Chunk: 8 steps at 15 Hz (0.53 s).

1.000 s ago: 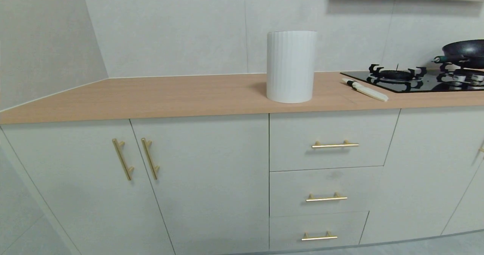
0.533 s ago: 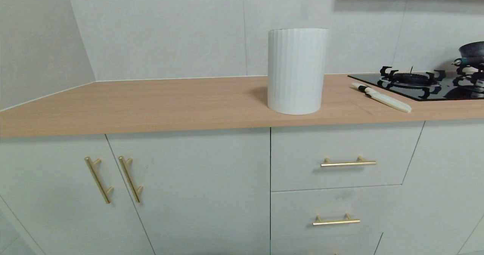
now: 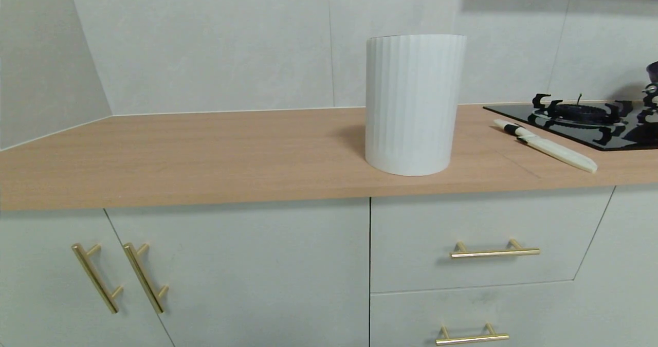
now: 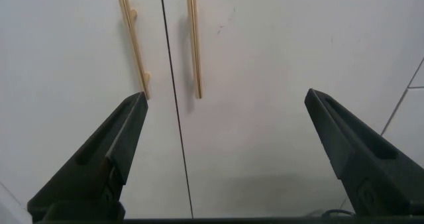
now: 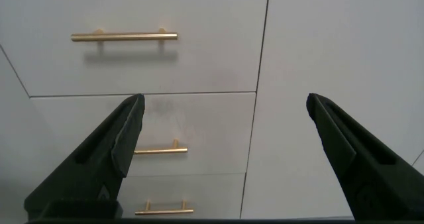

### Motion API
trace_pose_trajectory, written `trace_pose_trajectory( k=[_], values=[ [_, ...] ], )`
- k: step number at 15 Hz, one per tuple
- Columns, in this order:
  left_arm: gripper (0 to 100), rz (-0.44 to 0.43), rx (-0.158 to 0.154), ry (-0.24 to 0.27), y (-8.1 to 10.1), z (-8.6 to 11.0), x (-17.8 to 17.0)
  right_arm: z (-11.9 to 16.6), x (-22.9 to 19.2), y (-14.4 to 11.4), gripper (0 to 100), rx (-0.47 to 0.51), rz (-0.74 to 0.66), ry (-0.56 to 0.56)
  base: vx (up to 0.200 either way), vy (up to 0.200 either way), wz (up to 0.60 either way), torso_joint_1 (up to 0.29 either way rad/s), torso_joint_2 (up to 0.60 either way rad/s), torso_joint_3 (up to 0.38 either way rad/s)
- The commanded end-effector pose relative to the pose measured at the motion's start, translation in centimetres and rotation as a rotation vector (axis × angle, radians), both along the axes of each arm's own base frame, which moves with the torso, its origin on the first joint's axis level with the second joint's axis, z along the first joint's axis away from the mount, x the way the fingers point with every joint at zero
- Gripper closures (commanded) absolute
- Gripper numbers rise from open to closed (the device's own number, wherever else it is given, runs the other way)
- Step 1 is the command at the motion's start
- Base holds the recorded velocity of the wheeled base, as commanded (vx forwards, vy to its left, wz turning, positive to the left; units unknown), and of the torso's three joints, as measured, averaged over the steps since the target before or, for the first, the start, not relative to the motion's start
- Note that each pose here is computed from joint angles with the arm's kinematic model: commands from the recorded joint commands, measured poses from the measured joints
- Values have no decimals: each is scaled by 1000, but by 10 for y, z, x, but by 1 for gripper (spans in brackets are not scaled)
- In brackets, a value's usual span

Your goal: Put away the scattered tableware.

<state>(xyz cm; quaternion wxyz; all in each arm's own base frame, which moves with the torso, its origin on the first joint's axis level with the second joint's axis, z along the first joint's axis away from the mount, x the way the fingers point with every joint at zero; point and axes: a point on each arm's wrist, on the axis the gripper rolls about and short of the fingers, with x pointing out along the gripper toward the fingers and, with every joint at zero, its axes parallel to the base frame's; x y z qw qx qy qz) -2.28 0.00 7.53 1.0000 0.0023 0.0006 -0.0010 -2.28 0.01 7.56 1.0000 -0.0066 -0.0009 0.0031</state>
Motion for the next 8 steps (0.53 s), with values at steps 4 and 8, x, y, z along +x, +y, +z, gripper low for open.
trace_pose_trajectory(
  k=[4, 8],
  values=[
    [0, 0, 5, -1, 0, 0, 0, 0, 0, 0, 0, -1, 0, 2, 0, 0, 0, 0, 0, 0],
    [0, -3, 5, -1, 0, 0, 0, 0, 0, 0, 0, -1, 0, 2, 0, -150, 0, 2, 1, 3]
  ],
)
